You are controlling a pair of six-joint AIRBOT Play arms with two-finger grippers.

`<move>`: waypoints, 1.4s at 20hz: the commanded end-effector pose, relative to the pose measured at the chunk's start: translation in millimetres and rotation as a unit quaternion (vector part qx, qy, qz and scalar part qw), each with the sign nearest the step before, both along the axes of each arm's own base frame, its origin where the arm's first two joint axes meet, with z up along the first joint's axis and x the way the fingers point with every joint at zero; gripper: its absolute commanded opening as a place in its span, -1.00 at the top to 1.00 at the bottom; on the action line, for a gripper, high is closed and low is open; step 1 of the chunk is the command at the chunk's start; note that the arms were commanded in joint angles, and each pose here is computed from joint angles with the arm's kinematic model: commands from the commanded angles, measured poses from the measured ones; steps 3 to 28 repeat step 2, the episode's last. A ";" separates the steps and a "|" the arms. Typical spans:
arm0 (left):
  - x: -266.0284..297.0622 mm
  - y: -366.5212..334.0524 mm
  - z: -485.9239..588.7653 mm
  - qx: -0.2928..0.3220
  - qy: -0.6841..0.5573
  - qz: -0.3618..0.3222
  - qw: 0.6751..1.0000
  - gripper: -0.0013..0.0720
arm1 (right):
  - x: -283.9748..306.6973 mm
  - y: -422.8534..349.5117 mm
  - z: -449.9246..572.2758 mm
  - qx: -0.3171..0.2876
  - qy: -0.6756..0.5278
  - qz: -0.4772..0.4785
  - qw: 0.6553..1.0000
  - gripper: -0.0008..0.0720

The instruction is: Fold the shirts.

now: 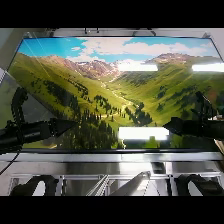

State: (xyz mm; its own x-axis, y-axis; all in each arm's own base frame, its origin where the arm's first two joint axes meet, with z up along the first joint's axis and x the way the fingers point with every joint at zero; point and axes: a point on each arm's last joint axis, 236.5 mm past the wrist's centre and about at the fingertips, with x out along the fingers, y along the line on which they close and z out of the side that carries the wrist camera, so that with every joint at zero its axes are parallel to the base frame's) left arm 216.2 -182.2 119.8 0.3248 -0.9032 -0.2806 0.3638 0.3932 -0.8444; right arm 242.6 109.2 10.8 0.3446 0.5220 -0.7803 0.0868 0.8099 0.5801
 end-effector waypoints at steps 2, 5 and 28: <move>-1.0 -0.2 -1.6 0.000 0.002 0.000 1.000 0.90 | -0.4 1.3 -0.5 0.001 -0.001 0.001 1.000 0.92; -1.0 -0.2 -1.6 0.000 0.002 0.000 1.000 0.90 | -0.4 1.3 -0.5 0.001 -0.001 0.001 1.000 0.92; -1.0 -0.2 -1.6 0.000 0.002 0.000 1.000 0.90 | -0.4 1.3 -0.5 0.001 -0.001 0.001 1.000 0.92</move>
